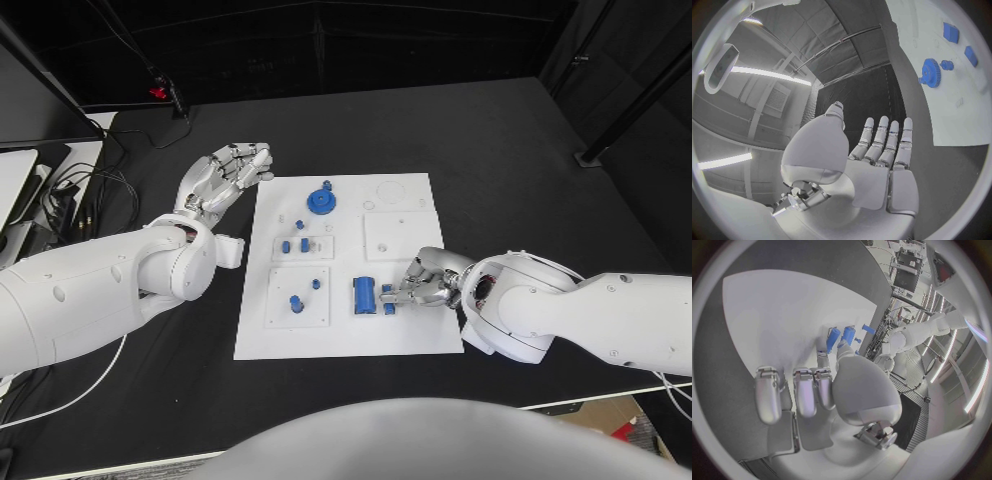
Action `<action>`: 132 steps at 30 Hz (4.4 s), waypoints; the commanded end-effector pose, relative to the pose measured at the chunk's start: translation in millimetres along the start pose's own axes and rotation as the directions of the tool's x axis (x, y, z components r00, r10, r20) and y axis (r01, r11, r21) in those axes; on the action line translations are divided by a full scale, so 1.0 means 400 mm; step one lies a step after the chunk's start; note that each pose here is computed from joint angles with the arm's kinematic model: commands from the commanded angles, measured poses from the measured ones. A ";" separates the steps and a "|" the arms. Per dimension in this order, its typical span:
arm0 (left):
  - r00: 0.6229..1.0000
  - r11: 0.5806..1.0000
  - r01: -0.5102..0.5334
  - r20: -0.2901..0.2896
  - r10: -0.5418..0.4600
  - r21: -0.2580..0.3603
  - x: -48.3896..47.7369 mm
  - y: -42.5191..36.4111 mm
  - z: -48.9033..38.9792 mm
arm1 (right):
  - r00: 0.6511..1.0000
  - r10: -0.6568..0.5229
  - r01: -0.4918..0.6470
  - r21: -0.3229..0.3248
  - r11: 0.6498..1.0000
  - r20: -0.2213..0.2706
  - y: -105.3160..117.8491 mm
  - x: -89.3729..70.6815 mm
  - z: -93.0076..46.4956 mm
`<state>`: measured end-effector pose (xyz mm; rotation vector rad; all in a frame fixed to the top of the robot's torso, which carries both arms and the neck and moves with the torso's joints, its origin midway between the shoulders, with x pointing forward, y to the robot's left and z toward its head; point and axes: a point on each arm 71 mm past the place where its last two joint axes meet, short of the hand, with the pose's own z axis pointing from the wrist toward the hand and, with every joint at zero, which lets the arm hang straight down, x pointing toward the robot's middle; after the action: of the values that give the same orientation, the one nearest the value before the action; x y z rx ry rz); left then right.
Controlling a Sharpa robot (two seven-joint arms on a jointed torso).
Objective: Assemble the parts on the task board
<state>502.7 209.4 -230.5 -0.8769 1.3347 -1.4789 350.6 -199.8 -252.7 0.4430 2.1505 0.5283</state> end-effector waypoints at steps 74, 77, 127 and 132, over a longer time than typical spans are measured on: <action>1.000 0.977 0.003 0.005 -0.004 0.212 0.047 0.003 -0.026 | 0.746 0.662 -0.447 -0.683 0.578 0.072 0.003 -0.169 0.095; 1.000 0.973 0.002 0.008 -0.004 0.231 0.055 0.009 -0.032 | 0.737 0.674 -0.434 -0.725 0.535 0.056 0.020 -0.169 0.109; 0.951 0.985 0.084 0.308 -0.033 -0.153 0.071 -0.034 -0.080 | 0.489 0.850 -0.666 -0.547 0.507 0.193 0.087 -0.197 0.191; 0.951 0.985 0.084 0.308 -0.033 -0.153 0.071 -0.034 -0.080 | 0.489 0.850 -0.666 -0.547 0.507 0.193 0.087 -0.197 0.191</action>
<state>461.5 192.0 -225.4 -1.2077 1.2236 -1.2404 461.5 -192.5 -225.5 1.2092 1.2257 1.2347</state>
